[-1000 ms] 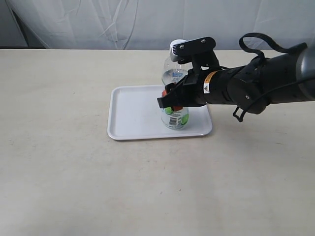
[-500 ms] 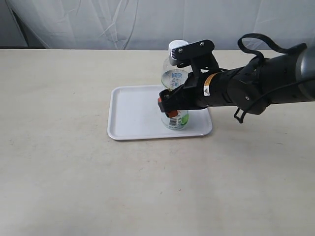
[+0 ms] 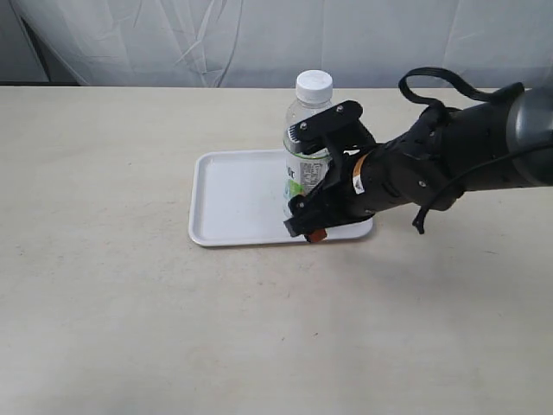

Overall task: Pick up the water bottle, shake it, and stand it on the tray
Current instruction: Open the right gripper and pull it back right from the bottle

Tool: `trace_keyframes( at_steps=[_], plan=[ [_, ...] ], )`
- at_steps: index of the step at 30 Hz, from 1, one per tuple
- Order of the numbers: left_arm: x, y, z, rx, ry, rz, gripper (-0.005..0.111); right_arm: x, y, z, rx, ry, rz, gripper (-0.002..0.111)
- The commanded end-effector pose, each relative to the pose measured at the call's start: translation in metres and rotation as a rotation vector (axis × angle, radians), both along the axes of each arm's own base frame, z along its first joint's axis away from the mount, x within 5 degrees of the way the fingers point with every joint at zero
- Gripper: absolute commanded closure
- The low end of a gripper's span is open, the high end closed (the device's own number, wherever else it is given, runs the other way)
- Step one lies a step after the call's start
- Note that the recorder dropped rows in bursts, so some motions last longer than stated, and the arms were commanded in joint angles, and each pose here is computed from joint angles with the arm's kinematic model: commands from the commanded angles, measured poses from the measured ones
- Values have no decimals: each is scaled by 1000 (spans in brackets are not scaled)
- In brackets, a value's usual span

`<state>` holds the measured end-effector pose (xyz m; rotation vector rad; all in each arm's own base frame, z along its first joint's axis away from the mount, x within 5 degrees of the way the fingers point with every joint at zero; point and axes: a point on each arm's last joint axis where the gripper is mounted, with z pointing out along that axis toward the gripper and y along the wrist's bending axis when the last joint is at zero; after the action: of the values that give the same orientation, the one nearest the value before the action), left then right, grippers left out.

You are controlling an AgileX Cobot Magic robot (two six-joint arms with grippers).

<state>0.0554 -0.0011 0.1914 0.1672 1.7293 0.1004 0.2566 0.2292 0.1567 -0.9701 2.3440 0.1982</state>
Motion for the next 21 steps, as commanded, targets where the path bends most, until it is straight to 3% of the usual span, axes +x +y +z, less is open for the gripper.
trace_keyframes(
  at_steps=[1,5,6,11,21],
  plan=[
    [0,0,0,-4,-14,-1,106,-10,3,6,-55,-4,48,57],
    [0,0,0,-4,-14,-1,106,-14,-2,15,-59,36,-4,104],
    [0,0,0,-4,-14,-1,106,-16,-4,18,-62,51,-20,108],
    [0,0,0,-4,-14,-1,106,-26,-17,35,-102,106,-86,108],
    [0,0,0,-4,-14,-1,106,-70,-56,92,34,111,-169,108]
  ],
)
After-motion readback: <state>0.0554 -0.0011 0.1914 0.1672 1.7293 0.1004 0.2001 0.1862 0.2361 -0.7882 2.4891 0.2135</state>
